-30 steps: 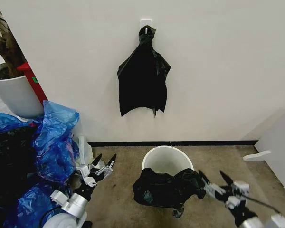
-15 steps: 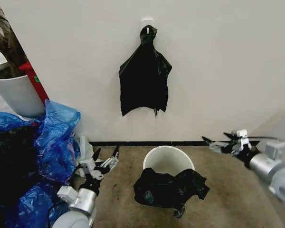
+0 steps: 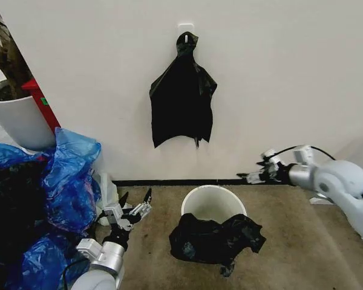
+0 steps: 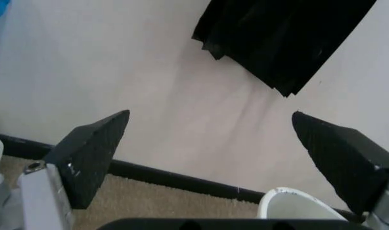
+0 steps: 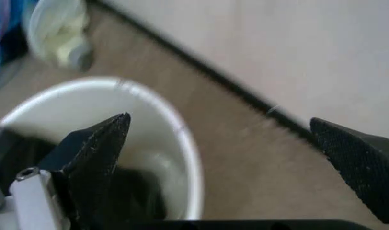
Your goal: Place the garbage bag over the trash bin.
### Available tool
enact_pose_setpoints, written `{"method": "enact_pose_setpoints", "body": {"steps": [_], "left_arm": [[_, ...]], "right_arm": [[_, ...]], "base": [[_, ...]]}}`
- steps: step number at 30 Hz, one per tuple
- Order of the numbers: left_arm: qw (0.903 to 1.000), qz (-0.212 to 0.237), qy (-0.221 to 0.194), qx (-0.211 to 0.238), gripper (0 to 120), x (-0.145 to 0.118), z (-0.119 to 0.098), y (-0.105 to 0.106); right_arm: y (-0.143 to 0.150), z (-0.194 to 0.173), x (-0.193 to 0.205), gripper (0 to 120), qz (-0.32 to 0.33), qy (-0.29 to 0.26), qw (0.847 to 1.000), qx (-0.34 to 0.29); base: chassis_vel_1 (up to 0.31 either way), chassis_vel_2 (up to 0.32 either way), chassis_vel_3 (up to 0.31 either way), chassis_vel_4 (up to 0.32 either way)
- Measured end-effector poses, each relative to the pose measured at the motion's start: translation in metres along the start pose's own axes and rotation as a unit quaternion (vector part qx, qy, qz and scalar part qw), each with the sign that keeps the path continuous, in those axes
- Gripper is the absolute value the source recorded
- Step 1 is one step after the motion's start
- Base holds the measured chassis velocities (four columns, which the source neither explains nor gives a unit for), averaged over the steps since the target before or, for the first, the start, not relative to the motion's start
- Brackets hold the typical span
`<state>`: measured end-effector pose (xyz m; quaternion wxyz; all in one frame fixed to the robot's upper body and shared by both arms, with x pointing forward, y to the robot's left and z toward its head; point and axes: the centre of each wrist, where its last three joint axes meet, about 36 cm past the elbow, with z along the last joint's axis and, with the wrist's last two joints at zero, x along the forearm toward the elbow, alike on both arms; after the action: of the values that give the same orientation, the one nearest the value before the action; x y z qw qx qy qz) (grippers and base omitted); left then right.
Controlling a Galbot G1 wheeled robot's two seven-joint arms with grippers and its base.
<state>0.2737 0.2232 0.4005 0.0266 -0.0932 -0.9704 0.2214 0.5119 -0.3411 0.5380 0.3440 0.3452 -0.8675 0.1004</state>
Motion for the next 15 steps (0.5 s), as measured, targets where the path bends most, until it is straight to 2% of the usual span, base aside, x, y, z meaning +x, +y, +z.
{"method": "enact_pose_setpoints", "body": {"steps": [2,5,9,15], "left_arm": [[1.0,0.0,-0.002,-0.002,100,-0.001,0.0,0.0],[1.0,0.0,-0.002,-0.004,100,-0.001,0.0,0.0],[0.9999,0.008,-0.006,0.004,100,-0.004,0.0,0.003],[0.9999,0.011,-0.008,0.01,100,-0.008,0.001,0.004]], "right_arm": [[-0.002,-0.006,-0.026,100,-0.023,0.028,0.999,0.007],[-0.007,-0.014,-0.04,100,-0.033,0.043,0.998,0.012],[-0.013,-0.026,-0.068,100,-0.049,0.098,0.994,0.029],[-0.021,-0.035,-0.084,100,-0.047,0.148,0.986,0.053]], "base": [[0.0,0.0,0.0,0.0],[0.0,0.0,0.0,0.0],[0.0,0.0,0.0,0.0],[0.0,0.0,0.0,0.0]]}}
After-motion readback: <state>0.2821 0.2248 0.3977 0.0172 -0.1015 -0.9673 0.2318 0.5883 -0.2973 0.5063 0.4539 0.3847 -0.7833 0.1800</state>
